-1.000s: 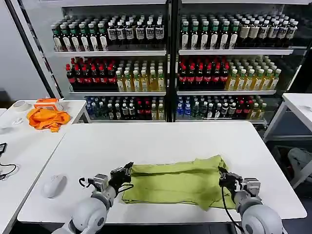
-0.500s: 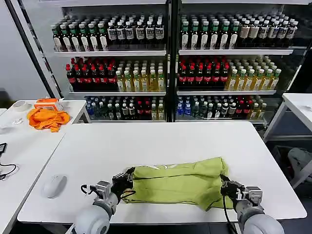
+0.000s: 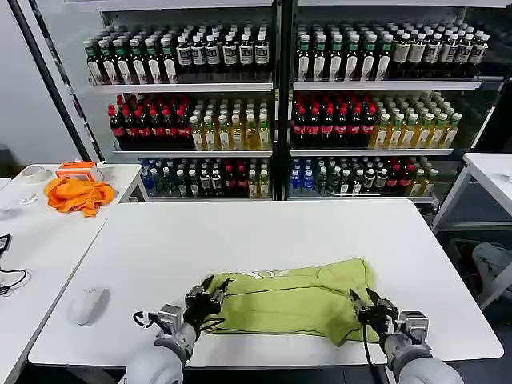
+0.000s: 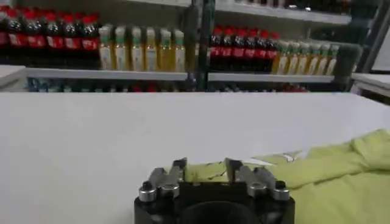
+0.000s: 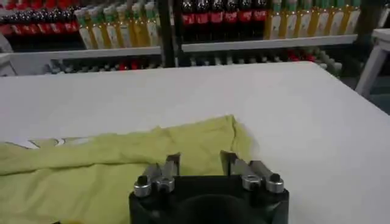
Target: Fold and organize the clothes.
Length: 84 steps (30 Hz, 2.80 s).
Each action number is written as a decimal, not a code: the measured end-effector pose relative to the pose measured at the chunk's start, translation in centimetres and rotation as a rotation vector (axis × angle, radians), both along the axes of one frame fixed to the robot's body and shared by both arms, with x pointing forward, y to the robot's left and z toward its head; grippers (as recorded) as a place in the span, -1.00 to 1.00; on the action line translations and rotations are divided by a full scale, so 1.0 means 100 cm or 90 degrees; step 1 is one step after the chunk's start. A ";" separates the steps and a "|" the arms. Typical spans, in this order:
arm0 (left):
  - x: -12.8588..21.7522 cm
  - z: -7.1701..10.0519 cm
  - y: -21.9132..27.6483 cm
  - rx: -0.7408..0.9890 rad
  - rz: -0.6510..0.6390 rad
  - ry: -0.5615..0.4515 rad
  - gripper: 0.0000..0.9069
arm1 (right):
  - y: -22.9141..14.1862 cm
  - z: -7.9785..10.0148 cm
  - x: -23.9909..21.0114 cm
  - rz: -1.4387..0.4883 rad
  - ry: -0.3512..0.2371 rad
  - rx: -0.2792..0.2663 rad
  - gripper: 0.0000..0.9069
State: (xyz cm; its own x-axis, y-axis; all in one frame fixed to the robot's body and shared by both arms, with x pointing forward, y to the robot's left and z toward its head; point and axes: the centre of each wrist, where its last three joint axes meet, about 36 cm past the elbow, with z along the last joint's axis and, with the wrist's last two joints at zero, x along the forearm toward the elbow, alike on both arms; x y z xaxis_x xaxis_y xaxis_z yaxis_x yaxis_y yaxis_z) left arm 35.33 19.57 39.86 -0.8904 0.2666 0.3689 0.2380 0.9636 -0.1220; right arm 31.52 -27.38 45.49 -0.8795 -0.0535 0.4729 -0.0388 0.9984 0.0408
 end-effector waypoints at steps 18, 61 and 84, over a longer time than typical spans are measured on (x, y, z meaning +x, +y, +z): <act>-0.034 -0.027 -0.030 -0.031 0.091 -0.006 1.00 | 0.000 -0.003 -0.023 -0.024 0.001 -0.001 1.00; -0.029 -0.047 -0.037 -0.087 0.205 -0.024 -0.96 | 0.006 0.008 -0.044 -0.045 -0.010 0.006 1.00; -0.014 0.021 0.076 -0.123 0.259 -0.076 -0.96 | 0.009 0.007 -0.045 -0.043 -0.009 0.009 1.00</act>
